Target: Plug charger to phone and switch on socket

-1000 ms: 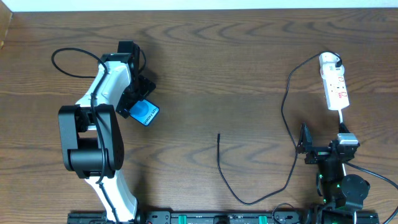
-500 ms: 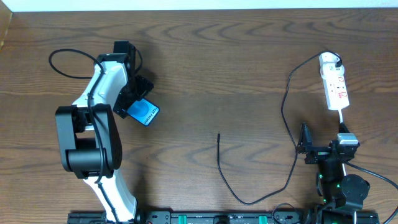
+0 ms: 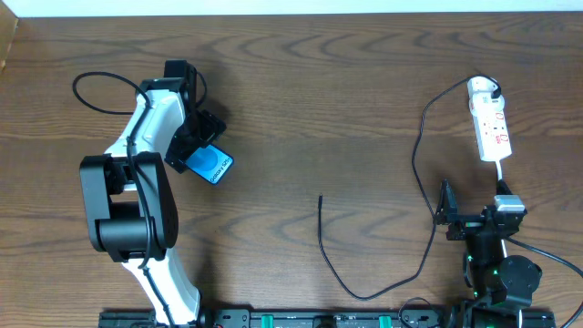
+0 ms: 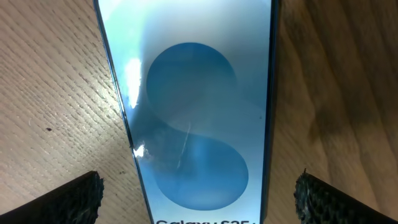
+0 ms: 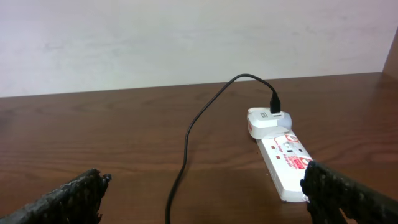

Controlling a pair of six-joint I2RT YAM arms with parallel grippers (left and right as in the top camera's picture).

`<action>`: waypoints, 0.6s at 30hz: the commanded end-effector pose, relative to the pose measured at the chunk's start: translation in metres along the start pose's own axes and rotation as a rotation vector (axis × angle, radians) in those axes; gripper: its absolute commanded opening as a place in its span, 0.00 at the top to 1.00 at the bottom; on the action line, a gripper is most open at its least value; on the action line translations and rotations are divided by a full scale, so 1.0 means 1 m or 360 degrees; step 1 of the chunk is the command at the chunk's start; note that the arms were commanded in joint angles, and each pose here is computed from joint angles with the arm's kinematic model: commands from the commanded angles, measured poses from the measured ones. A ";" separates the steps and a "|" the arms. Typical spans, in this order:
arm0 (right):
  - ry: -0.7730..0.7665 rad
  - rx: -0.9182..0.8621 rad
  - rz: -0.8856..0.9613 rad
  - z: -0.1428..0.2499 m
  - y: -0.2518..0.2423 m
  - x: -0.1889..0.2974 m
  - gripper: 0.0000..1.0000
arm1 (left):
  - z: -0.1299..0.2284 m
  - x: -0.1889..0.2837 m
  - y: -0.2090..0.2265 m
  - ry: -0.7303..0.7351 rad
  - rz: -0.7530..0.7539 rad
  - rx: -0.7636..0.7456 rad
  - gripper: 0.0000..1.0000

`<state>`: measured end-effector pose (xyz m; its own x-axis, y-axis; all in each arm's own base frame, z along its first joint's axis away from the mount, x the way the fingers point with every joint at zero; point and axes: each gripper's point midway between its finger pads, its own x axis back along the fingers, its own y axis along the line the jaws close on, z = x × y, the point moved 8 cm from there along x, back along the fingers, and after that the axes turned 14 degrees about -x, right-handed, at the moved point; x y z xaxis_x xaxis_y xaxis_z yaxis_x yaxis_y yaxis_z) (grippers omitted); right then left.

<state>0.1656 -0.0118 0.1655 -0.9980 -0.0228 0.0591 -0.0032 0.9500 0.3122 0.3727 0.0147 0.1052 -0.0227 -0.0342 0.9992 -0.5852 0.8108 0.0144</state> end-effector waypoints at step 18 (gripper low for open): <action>0.0002 -0.0019 -0.0003 0.001 0.001 0.000 0.01 | 0.021 0.023 0.017 -0.0147 0.0093 0.0005 0.02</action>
<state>0.1656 -0.0118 0.1655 -0.9980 -0.0228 0.0591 -0.0032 0.9500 0.3122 0.3454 0.0139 0.1288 -0.1079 -0.0372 0.9935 -0.5583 0.8291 -0.0296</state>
